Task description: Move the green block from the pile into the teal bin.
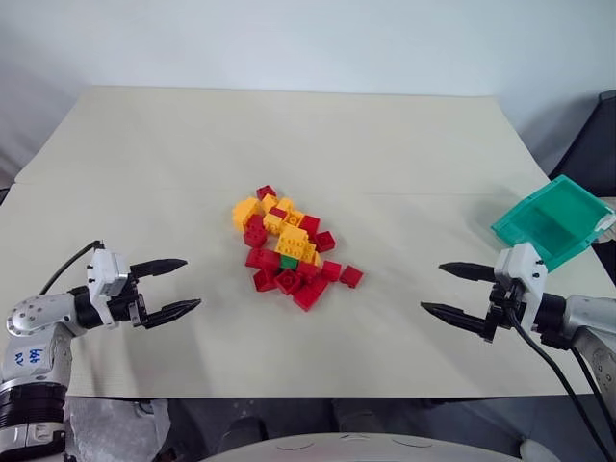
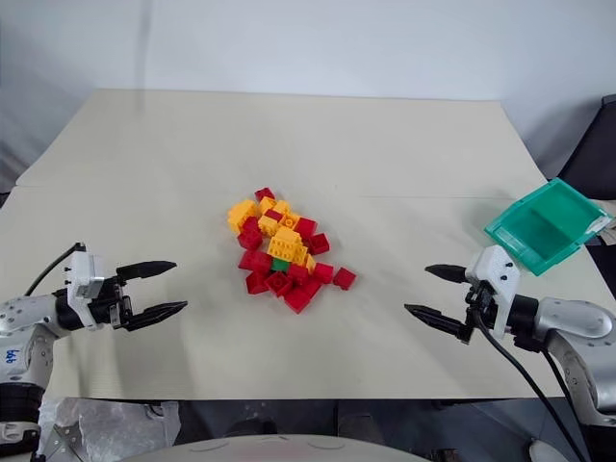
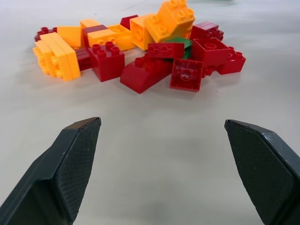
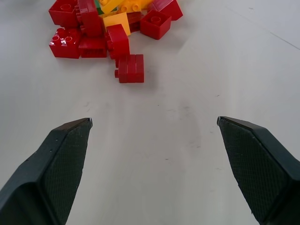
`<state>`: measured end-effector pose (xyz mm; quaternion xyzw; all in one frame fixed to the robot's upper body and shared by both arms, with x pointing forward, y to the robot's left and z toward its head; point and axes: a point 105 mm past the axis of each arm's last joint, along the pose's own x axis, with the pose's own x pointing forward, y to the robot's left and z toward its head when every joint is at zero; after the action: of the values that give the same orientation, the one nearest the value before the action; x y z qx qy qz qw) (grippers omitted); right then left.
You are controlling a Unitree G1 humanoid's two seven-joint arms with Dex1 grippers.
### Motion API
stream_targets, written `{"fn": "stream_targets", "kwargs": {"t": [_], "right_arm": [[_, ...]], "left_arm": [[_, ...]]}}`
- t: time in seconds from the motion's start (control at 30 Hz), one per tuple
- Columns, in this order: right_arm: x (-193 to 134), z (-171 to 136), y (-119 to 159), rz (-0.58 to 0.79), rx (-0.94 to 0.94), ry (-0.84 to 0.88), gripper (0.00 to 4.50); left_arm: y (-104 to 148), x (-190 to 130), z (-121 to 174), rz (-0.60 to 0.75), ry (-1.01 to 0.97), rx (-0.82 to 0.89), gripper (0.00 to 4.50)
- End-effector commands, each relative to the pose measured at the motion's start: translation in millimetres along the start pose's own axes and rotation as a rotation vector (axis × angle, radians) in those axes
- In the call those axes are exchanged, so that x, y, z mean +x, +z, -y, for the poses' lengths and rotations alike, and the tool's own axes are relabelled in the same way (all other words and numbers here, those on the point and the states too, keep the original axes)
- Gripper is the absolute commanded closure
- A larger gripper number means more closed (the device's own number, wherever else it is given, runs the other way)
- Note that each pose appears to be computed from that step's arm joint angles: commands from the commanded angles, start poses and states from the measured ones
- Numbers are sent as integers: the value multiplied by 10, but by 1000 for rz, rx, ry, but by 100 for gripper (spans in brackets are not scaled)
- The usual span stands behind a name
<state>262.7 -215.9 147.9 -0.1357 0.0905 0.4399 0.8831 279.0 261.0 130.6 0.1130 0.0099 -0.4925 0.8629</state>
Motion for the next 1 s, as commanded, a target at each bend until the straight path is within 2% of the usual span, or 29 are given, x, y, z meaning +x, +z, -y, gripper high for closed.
{"fn": "stream_targets", "kwargs": {"t": [0.03,0.13,0.27,0.4,0.43,0.5,0.67,0.77,0.87,1.0], "right_arm": [[-8,-1,162,29,-51,-9,2],[26,-17,194,31,-42,-20,2],[165,-147,338,77,-22,-37,2],[319,-269,430,83,-25,-21,2],[348,-292,471,101,-11,-18,19],[598,-377,553,103,132,3,58],[1062,-715,863,137,173,100,229],[1176,-851,928,134,178,158,329],[1524,-1023,977,112,126,233,436],[1824,-1154,1103,129,123,289,444]], "left_arm": [[124,-24,-17,31,4,25,0],[157,-6,-123,44,93,13,0],[295,37,-134,140,94,-64,0],[240,106,-90,75,72,-81,0],[242,116,-81,73,67,-86,0],[249,164,-46,55,29,-58,0],[265,249,-15,59,-33,-46,0],[292,269,-19,76,-54,-35,0],[318,289,-47,92,-76,0,0],[329,280,-91,103,-82,9,0]]}}
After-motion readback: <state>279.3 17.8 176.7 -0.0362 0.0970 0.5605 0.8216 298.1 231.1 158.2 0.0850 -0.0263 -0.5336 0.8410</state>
